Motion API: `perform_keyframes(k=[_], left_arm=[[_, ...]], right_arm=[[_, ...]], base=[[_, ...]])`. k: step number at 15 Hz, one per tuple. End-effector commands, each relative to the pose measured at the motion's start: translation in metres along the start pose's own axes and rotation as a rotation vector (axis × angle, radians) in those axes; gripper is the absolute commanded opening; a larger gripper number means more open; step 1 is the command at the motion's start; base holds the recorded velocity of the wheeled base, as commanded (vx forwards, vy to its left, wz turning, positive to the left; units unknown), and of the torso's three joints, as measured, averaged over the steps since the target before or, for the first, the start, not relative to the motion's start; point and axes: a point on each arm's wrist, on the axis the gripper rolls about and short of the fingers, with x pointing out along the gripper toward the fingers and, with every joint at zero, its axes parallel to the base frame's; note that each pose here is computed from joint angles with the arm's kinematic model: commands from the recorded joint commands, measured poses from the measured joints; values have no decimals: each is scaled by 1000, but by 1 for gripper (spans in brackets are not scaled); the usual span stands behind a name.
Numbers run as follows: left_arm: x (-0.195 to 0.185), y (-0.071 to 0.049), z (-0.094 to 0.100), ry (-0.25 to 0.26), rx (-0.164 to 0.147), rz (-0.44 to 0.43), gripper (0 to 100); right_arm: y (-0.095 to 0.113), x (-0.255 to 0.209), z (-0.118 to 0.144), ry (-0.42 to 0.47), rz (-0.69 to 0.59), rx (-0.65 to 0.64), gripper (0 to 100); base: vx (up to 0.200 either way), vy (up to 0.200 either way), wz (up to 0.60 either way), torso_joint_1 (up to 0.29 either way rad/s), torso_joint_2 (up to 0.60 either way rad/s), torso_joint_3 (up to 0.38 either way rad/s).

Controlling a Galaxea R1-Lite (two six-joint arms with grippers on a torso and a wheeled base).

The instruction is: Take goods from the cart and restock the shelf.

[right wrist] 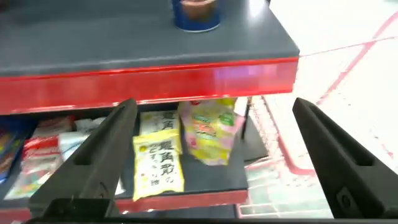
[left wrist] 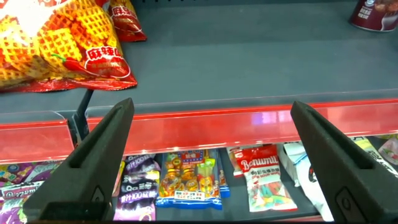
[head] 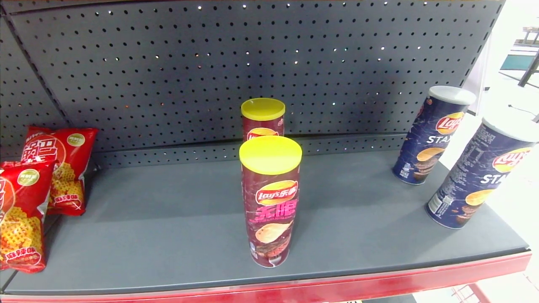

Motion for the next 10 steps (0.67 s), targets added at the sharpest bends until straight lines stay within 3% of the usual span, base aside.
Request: perform_keyframes(k=[1, 10], left_arm=[[0, 0, 0, -3, 0, 0, 100], [0, 0, 0, 0, 0, 0, 100]], right_arm=[[0, -2, -1, -25, 2, 2, 100], [0, -2, -1, -20, -13, -4, 100]], base=[[0, 0, 0, 0, 0, 0], [0, 0, 0, 0, 0, 0]])
